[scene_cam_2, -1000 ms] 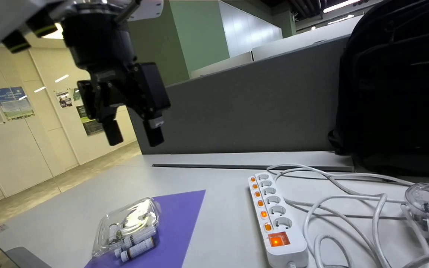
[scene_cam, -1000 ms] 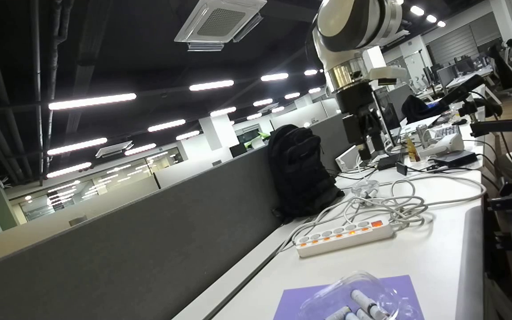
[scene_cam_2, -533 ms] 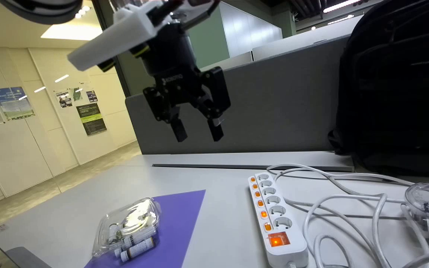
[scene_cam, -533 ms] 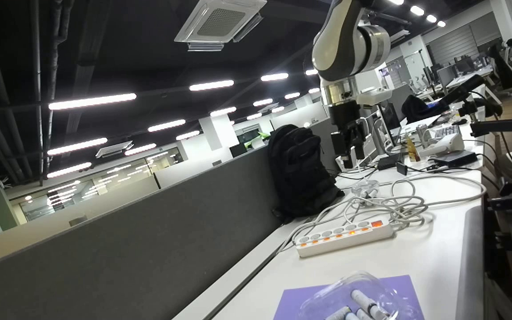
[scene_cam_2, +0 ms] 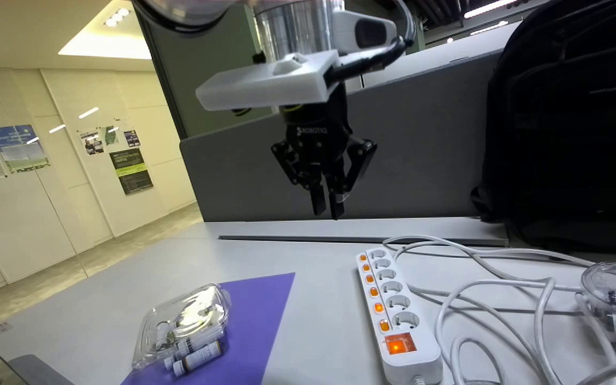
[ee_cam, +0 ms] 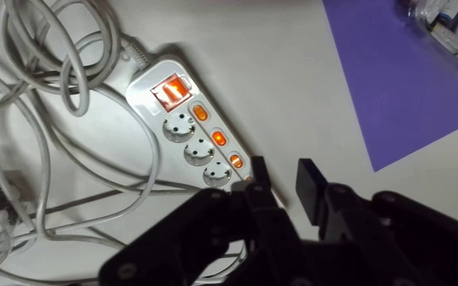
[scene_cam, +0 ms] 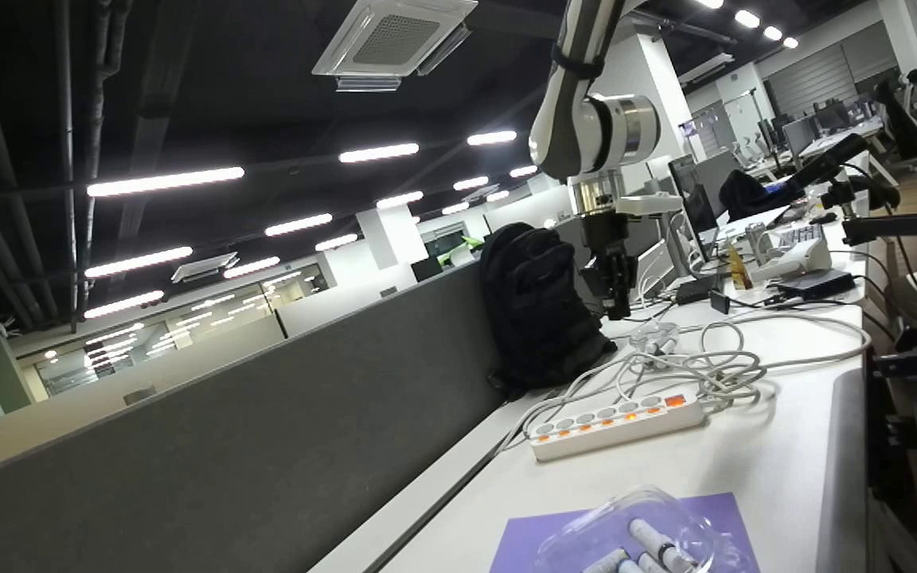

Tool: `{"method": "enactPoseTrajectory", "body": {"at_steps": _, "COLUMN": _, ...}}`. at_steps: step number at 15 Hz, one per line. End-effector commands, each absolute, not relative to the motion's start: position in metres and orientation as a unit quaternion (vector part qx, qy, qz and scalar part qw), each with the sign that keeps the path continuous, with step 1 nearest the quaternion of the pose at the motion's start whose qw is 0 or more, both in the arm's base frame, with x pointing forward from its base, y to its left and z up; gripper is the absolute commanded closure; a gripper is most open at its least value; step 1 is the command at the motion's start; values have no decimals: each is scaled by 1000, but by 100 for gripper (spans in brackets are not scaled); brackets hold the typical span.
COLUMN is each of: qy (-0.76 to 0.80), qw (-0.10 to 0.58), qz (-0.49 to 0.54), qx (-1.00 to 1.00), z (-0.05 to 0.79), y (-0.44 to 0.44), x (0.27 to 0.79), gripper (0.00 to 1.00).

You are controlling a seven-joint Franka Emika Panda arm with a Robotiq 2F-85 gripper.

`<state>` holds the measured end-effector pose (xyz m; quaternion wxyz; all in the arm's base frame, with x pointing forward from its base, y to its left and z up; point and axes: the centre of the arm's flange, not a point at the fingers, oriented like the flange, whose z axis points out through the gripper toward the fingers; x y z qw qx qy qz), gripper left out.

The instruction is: Turn off the third from last switch on the extension cord

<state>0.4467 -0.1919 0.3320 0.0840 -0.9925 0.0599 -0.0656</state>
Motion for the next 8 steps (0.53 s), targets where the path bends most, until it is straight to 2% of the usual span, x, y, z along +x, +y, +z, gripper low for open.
{"method": "enactPoseTrajectory", "body": {"at_steps": 1, "qy": 52, "qw": 143, "qz": -34, "qx": -988, "z": 322, "y": -212, "x": 487, "gripper": 99}}
{"method": "enactPoseTrajectory", "body": {"at_steps": 5, "qy": 40, "qw": 185, "qz": -5, "qx": -982, "z": 314, "y": -217, "x": 493, "gripper": 100}}
{"method": "enactPoseTrajectory", "body": {"at_steps": 8, "qy": 42, "qw": 170, "qz": -7, "qx": -985, "z": 305, "y": -207, "x": 481, "gripper": 99}}
